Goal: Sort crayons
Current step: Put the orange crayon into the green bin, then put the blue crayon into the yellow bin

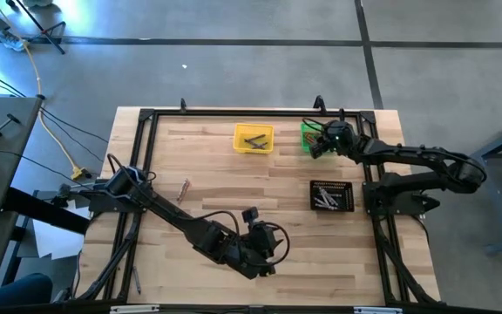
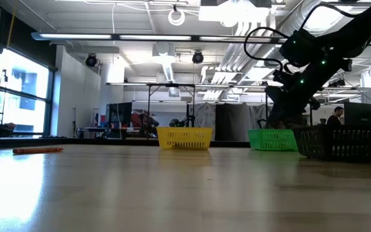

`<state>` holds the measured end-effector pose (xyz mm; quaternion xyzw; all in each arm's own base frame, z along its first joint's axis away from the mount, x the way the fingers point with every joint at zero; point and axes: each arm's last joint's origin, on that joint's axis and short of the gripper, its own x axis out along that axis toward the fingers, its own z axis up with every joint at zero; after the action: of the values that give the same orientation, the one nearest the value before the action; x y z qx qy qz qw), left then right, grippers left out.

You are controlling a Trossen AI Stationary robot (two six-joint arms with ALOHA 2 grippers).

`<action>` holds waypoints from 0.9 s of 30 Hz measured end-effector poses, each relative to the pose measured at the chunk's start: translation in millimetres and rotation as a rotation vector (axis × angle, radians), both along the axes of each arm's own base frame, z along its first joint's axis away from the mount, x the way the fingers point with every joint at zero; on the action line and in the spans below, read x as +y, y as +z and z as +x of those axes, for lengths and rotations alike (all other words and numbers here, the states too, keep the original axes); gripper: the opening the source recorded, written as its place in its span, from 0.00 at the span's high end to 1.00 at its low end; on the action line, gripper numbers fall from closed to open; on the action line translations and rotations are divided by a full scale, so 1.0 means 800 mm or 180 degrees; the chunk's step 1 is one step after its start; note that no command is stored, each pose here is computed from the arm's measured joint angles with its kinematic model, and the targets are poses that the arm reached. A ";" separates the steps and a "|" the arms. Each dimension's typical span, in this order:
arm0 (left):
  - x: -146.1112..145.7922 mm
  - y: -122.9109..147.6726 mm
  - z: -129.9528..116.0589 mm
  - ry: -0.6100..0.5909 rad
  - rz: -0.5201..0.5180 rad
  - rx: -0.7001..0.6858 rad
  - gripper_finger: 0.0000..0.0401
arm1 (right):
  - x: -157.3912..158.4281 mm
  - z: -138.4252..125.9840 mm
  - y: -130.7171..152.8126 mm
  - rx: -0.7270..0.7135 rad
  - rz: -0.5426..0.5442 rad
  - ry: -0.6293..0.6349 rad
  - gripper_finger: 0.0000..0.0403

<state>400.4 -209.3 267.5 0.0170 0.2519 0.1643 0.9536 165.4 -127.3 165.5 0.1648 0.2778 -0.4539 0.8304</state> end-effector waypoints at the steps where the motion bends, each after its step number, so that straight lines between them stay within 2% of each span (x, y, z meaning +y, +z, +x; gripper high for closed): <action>1: 0.001 0.000 0.000 0.0001 0.0011 0.0020 0.66 | 0.000 0.000 0.000 -0.0032 0.0023 -0.0026 0.60; 4: 0.006 0.001 -0.009 0.0052 0.0044 0.0188 0.66 | 0.002 0.001 0.000 -0.0162 0.0157 0.0050 0.54; 7: 0.014 0.003 -0.027 0.0249 -0.0037 0.0429 0.66 | 0.006 0.002 0.007 -0.0429 0.0335 0.0214 0.51; 13: 0.016 -0.003 -0.083 0.0802 -0.0446 0.1216 0.66 | 0.038 0.010 0.036 -0.1121 0.0648 0.0996 0.51; 16: 0.007 -0.013 -0.110 0.1141 -0.0753 0.1620 0.66 | 0.066 0.025 0.053 -0.1420 0.0537 0.1444 0.51; 19: -0.008 -0.026 -0.132 0.1319 -0.1062 0.1954 0.66 | 0.093 0.039 0.070 -0.1739 0.0248 0.1754 0.51; 22: -0.016 -0.028 -0.146 0.1401 -0.1108 0.2153 0.66 | 0.116 0.047 0.085 -0.2031 -0.0028 0.1897 0.51; 25: -0.014 -0.027 -0.157 0.1634 -0.1038 0.2305 0.66 | 0.133 0.051 0.095 -0.2270 -0.0150 0.1953 0.51; 27: -0.012 -0.027 -0.163 0.1795 -0.1105 0.2523 0.66 | 0.142 0.052 0.097 -0.2310 -0.0200 0.2013 0.51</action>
<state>269.8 -218.6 246.3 -0.1491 0.6122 0.3517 0.6923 207.1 -13.3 243.1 0.1949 -0.0073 -0.1005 0.9756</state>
